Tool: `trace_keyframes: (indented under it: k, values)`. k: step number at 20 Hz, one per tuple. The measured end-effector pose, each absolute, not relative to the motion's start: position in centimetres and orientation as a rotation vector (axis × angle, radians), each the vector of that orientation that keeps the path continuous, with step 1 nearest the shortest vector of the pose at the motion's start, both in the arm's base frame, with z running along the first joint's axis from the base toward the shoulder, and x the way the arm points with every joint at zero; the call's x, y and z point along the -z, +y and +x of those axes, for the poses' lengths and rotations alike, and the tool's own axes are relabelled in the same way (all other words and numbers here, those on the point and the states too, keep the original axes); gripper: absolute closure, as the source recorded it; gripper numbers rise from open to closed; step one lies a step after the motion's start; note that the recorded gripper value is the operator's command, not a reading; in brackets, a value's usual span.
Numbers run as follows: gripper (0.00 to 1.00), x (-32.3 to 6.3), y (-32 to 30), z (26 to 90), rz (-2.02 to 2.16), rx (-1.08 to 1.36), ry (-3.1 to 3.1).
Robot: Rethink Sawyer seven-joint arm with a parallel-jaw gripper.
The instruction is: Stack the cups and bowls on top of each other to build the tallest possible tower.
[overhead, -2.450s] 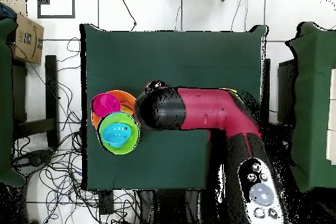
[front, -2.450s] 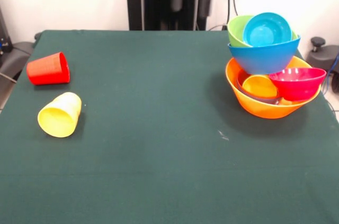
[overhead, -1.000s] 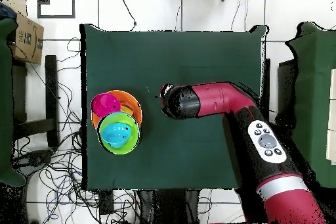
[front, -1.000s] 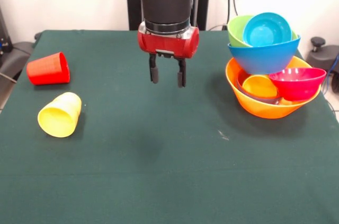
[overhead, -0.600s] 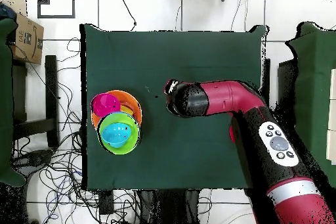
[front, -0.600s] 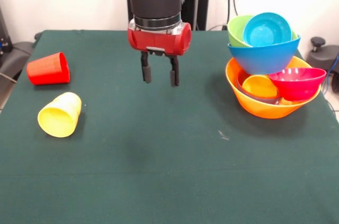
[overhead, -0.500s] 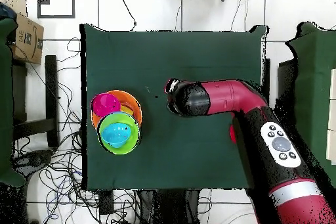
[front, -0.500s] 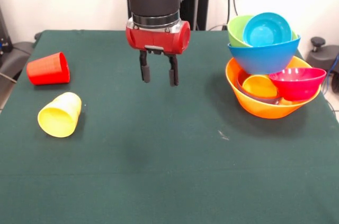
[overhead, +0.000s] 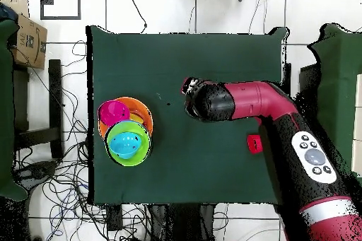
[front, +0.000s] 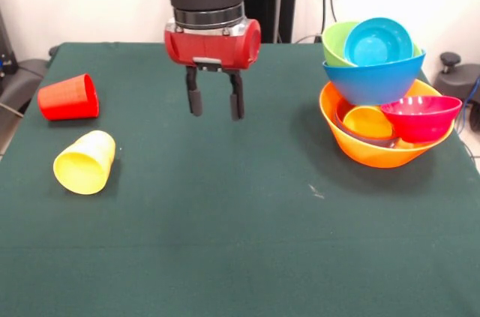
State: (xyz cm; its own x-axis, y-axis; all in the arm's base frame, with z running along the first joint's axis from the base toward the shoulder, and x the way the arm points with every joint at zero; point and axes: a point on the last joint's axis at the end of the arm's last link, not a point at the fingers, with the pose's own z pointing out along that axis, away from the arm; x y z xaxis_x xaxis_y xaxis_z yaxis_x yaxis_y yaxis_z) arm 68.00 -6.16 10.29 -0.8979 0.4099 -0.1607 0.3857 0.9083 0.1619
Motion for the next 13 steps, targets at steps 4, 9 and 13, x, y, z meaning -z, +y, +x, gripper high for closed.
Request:
trace_keyframes:
  k: [4, 9, 13]
  values:
    - [0.00, -10.2, -7.6, 68.1, 0.586, -0.176, 2.874]
    - [0.00, -9.7, -10.7, 67.6, 0.517, -0.136, 2.872]
    - [0.00, -9.0, -12.5, 67.5, 0.476, -0.122, 2.873]
